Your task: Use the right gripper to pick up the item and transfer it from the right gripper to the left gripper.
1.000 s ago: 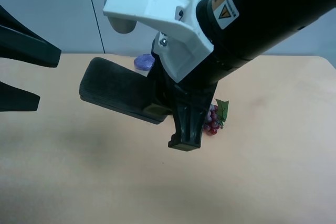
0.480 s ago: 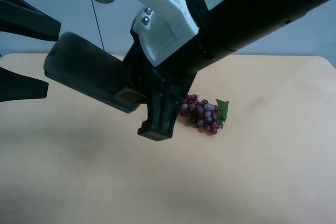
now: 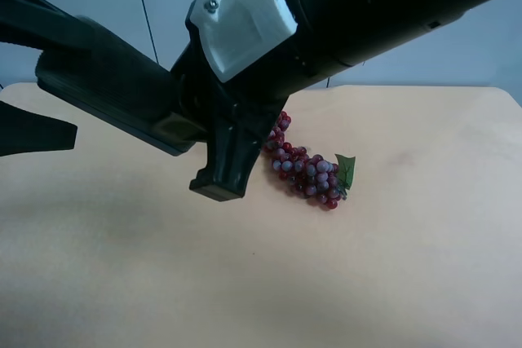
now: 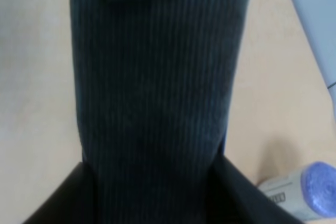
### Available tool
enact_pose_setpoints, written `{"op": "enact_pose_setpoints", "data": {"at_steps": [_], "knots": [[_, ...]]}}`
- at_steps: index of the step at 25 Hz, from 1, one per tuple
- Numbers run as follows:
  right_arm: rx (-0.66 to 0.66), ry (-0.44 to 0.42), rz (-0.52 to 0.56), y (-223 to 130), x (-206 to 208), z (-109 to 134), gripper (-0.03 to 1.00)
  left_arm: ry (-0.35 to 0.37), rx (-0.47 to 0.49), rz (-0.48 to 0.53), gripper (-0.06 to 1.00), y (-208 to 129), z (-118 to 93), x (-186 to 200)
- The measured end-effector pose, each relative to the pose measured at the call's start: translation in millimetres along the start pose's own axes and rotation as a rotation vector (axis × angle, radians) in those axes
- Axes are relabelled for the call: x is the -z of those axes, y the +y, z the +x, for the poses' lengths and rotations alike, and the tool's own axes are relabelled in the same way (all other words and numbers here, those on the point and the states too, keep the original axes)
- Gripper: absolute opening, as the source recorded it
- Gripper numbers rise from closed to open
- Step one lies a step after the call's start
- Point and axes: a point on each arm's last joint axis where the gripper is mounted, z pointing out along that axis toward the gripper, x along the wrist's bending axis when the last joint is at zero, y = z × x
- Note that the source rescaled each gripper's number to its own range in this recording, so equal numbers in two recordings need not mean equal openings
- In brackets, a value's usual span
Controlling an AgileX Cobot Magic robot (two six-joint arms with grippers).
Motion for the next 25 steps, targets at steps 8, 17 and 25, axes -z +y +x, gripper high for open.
{"op": "enact_pose_setpoints", "data": {"at_steps": [8, 17, 25], "knots": [[0.015, 0.028, -0.031, 2, -8, 2, 0.01, -0.002, -0.003, 0.004, 0.99, -1, -1, -1], [0.035, 0.048, -0.026, 1, -16, 4, 0.01, -0.042, -0.069, 0.099, 0.75, -12, -12, -12], [0.017, 0.053, -0.033, 1, -16, 4, 0.01, -0.033, -0.087, 0.101, 0.39, -12, -11, -12]]}}
